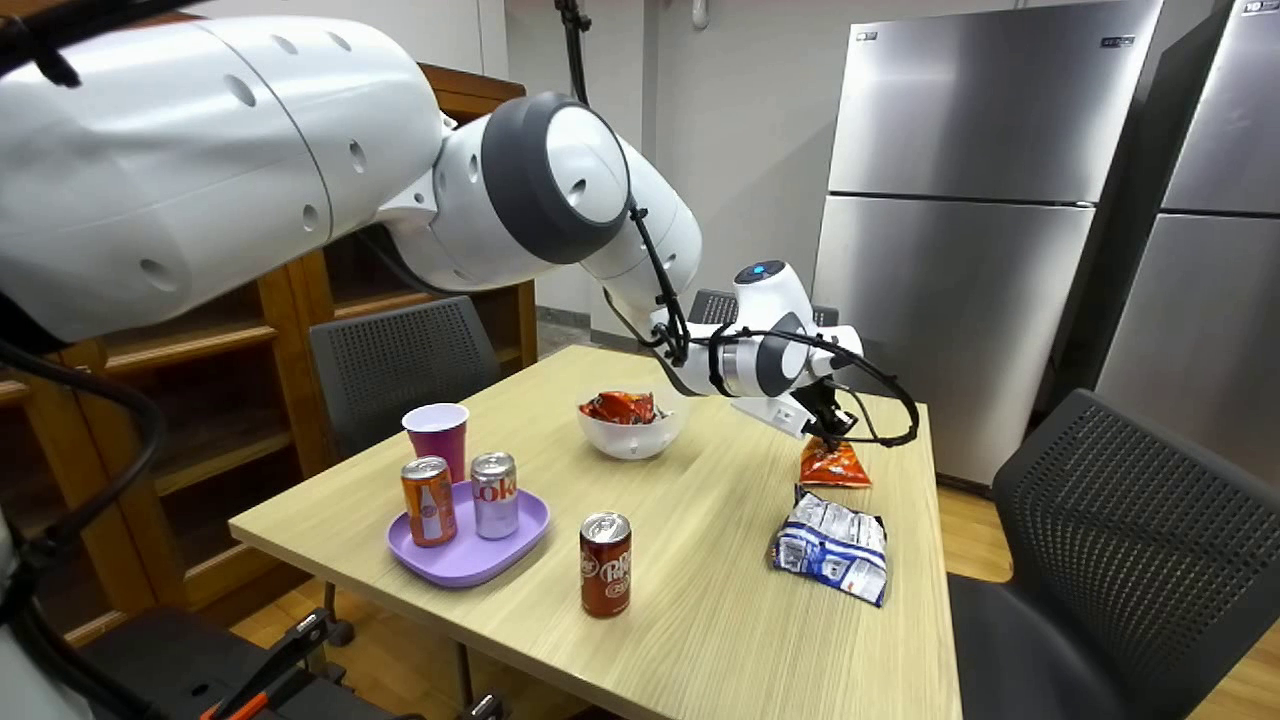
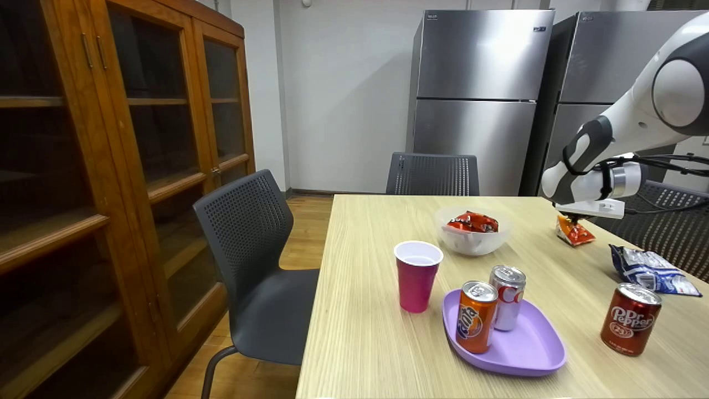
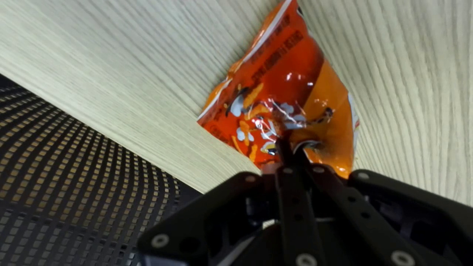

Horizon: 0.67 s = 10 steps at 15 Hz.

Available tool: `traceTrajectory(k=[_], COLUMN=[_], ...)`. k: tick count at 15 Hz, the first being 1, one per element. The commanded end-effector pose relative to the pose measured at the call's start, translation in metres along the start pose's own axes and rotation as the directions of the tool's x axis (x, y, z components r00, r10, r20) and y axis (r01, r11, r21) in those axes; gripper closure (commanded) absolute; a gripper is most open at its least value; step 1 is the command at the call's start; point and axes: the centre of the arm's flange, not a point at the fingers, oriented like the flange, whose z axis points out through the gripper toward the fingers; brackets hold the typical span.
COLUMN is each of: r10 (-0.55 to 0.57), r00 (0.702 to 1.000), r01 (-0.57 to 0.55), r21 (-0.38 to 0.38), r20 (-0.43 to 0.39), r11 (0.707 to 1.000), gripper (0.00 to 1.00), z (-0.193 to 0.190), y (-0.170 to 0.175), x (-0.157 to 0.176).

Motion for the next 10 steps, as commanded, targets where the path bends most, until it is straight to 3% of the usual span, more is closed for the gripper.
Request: traceTrajectory(k=[1, 10], r10=[-0.023, -0.024], r00=[1.000, 0.999], r01=[0.023, 0.025], r21=[0.000, 0.026], r20=[0.011, -0.048], r11=[1.000, 0.999], gripper=[1.00, 1.00], z=[0.002, -0.032], y=[-0.002, -0.007], x=[0.006, 0.014])
